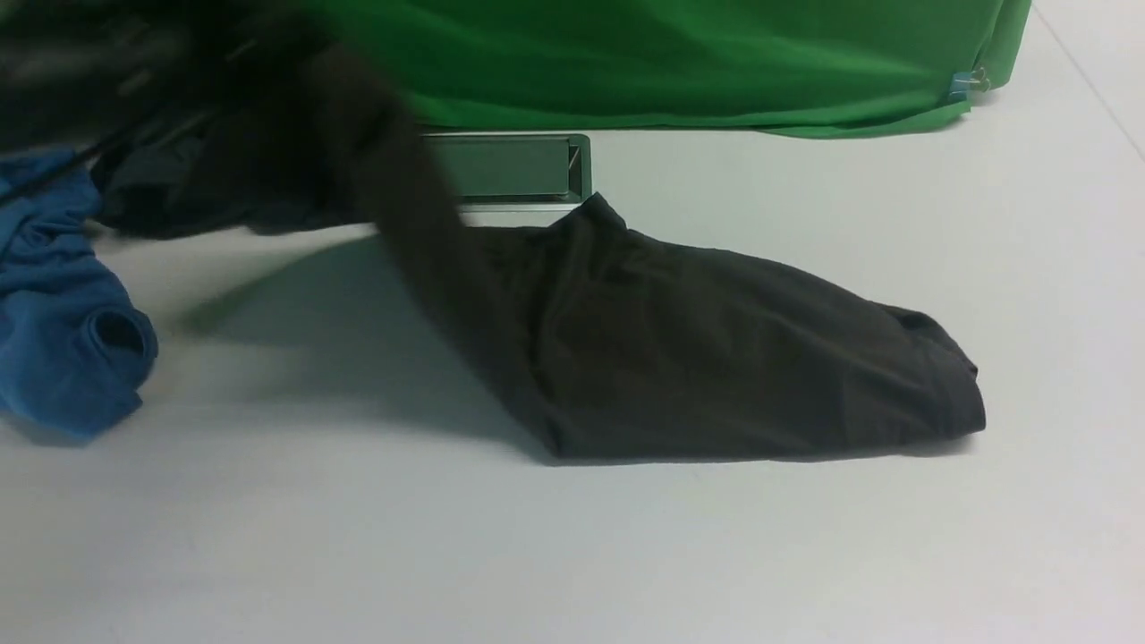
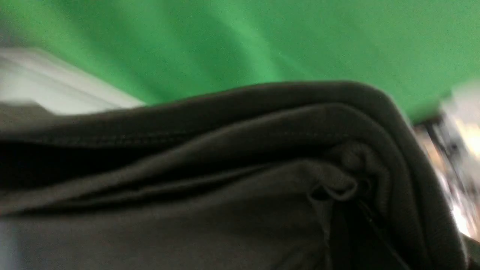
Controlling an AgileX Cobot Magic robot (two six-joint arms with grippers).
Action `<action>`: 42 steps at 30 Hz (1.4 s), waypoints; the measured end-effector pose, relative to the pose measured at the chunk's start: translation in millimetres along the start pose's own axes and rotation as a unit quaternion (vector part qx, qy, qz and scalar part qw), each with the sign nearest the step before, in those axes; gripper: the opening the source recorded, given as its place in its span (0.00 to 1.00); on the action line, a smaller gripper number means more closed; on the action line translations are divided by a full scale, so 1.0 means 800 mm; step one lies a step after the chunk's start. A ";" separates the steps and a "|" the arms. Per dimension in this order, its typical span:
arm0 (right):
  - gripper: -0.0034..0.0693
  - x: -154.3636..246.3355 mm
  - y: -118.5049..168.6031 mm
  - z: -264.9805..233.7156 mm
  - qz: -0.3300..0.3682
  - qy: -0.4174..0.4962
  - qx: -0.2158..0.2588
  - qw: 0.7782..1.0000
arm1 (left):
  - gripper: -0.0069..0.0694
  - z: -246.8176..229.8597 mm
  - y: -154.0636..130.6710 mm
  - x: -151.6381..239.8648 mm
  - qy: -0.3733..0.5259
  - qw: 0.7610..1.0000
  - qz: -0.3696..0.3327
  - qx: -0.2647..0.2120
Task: Fold a long-sleeved shirt on a white desktop.
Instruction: 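Fold the garment over onto itself on the table with the left gripper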
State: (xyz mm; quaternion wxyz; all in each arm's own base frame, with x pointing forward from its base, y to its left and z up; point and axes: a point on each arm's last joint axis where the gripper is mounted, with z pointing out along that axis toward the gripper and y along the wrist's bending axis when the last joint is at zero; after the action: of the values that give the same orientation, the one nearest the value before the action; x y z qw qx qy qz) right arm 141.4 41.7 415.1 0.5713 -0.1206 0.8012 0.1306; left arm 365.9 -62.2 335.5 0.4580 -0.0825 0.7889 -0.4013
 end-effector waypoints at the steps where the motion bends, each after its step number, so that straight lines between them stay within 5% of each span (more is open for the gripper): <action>1: 0.09 0.000 0.001 -0.002 -0.002 0.001 -0.003 1.000 | 0.18 0.017 -0.026 0.003 0.012 0.999 0.025 0.020; 5: 0.09 0.002 0.004 -0.002 -0.010 0.007 -0.010 1.000 | 0.18 0.104 -0.127 0.066 0.100 0.984 0.102 0.108; 9: 0.09 0.003 0.007 -0.002 -0.019 0.011 -0.017 1.000 | 0.18 0.176 -0.177 0.162 0.180 0.961 0.142 0.152; 15: 0.10 0.007 0.016 -0.002 -0.043 0.027 -0.041 0.998 | 0.20 0.270 -0.154 0.342 0.275 0.934 0.193 0.120; 19: 0.11 0.010 0.019 -0.002 -0.062 0.037 -0.045 0.996 | 0.30 0.286 -0.128 0.388 0.307 0.926 0.197 0.102; 29: 0.14 0.004 0.021 -0.002 -0.070 0.015 -0.043 0.996 | 0.94 0.266 -0.159 0.348 0.278 0.906 0.296 0.121; 36: 0.18 -0.029 0.023 -0.021 -0.064 -0.039 -0.040 0.996 | 1.00 0.201 -0.206 0.224 0.221 0.889 0.383 0.118; 40: 0.18 -0.046 0.023 -0.026 -0.077 -0.052 -0.032 0.995 | 0.98 0.163 -0.196 0.155 0.224 0.892 0.385 0.073; 42: 0.18 -0.046 0.020 -0.010 -0.092 -0.020 -0.022 0.995 | 0.84 0.131 -0.163 0.103 0.265 0.894 0.361 0.029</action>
State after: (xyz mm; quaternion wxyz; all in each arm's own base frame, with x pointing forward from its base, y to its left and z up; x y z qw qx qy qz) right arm 140.3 55.2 453.7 0.5937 -0.2039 0.7723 0.0977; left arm 371.4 -248.2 346.7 0.3473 0.3310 0.8444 -0.2383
